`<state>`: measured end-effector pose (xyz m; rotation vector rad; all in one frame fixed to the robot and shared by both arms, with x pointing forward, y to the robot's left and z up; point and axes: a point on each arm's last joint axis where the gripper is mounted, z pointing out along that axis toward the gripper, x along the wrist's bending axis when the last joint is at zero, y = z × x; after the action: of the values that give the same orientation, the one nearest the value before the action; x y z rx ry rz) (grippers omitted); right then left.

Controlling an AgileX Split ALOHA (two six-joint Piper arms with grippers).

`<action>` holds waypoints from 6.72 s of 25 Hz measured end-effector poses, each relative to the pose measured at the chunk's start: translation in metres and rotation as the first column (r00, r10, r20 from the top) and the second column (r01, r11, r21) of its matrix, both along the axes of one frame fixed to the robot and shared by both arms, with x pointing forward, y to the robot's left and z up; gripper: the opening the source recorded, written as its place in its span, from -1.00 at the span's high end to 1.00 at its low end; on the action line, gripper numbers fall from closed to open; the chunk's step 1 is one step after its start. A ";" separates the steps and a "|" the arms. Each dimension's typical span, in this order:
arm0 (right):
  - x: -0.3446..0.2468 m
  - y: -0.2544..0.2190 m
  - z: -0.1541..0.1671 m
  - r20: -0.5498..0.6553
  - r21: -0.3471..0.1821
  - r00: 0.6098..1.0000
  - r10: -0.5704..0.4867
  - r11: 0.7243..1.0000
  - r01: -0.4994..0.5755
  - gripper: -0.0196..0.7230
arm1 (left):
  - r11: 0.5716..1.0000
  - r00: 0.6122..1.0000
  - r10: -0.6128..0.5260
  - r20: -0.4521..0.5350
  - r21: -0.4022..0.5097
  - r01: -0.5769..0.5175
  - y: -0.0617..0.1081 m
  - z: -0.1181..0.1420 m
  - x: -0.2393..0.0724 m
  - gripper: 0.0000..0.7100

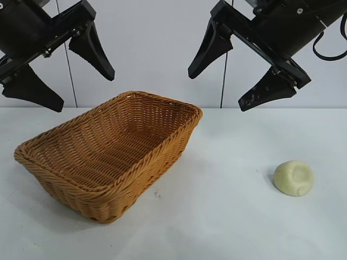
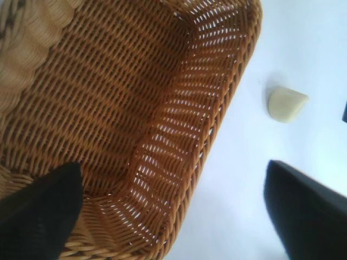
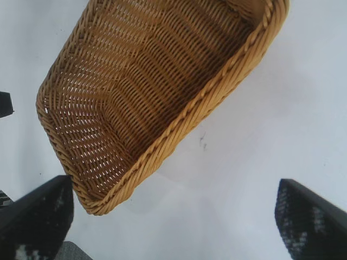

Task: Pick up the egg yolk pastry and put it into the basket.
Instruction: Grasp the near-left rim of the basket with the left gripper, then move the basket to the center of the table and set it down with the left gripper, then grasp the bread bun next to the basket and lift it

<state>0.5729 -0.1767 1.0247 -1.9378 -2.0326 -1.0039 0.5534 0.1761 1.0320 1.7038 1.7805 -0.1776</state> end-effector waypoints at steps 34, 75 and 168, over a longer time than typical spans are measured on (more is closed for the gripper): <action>0.001 0.000 0.000 0.008 -0.001 1.000 -0.006 1.000 0.006 -0.93 | 1.000 1.000 0.004 -0.004 -0.008 -0.004 0.003 0.006 -0.003 -0.96; 0.001 0.000 0.000 0.014 -0.002 1.000 -0.011 1.000 0.011 -0.93 | 0.703 0.607 0.704 -0.370 0.238 -0.670 0.007 -0.065 -0.029 -0.96; -0.001 -0.001 -0.001 0.003 -0.027 1.000 0.015 1.000 -0.015 -0.93 | 0.911 0.975 -0.090 -0.205 0.379 0.164 0.010 -0.011 0.100 -0.96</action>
<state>0.5723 -0.1781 1.0234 -1.9321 -2.0702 -0.9813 0.6530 0.1861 1.0206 2.1533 1.9364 -0.0307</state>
